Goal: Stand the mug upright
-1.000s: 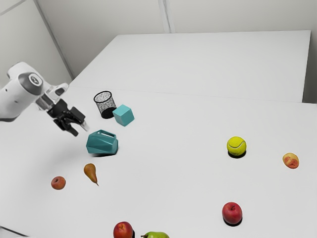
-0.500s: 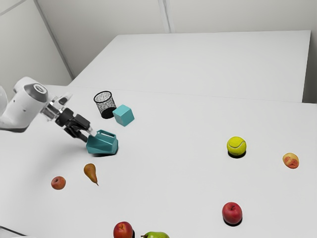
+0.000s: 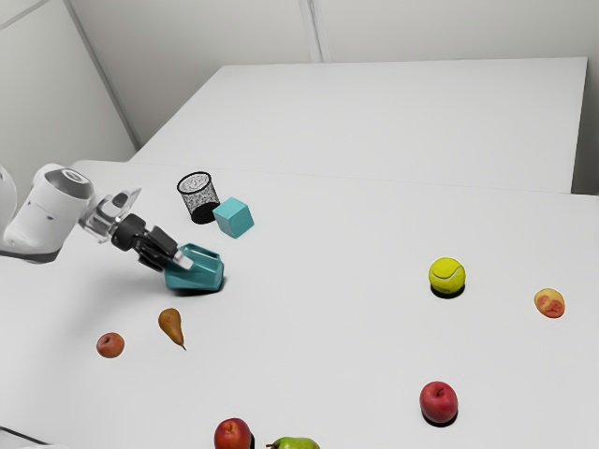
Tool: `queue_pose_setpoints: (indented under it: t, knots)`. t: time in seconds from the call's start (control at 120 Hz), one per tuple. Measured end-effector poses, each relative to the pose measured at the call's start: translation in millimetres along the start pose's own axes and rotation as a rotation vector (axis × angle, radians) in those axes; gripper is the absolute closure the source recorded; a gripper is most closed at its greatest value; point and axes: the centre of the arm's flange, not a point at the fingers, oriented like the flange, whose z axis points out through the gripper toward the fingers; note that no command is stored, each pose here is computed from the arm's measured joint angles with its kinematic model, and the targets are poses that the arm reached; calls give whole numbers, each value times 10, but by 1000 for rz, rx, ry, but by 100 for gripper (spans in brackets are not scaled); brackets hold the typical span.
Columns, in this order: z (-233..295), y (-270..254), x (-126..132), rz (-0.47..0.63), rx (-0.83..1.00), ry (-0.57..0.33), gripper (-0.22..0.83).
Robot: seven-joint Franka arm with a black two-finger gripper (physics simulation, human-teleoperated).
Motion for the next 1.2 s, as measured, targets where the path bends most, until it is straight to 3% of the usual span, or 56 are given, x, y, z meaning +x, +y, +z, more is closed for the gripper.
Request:
queue_pose_setpoints:
  t: [0.142,0.333,0.667,0.858,1.2]
  knots:
    - [12,41,11,20,-8,-7,61]
    - [4,79,28,42,-8,-8,72]
    - [-13,324,134,102,39,-16,78]
    - [89,824,266,192,193,-83,79]
    - [562,1912,148,346,559,-222,79]
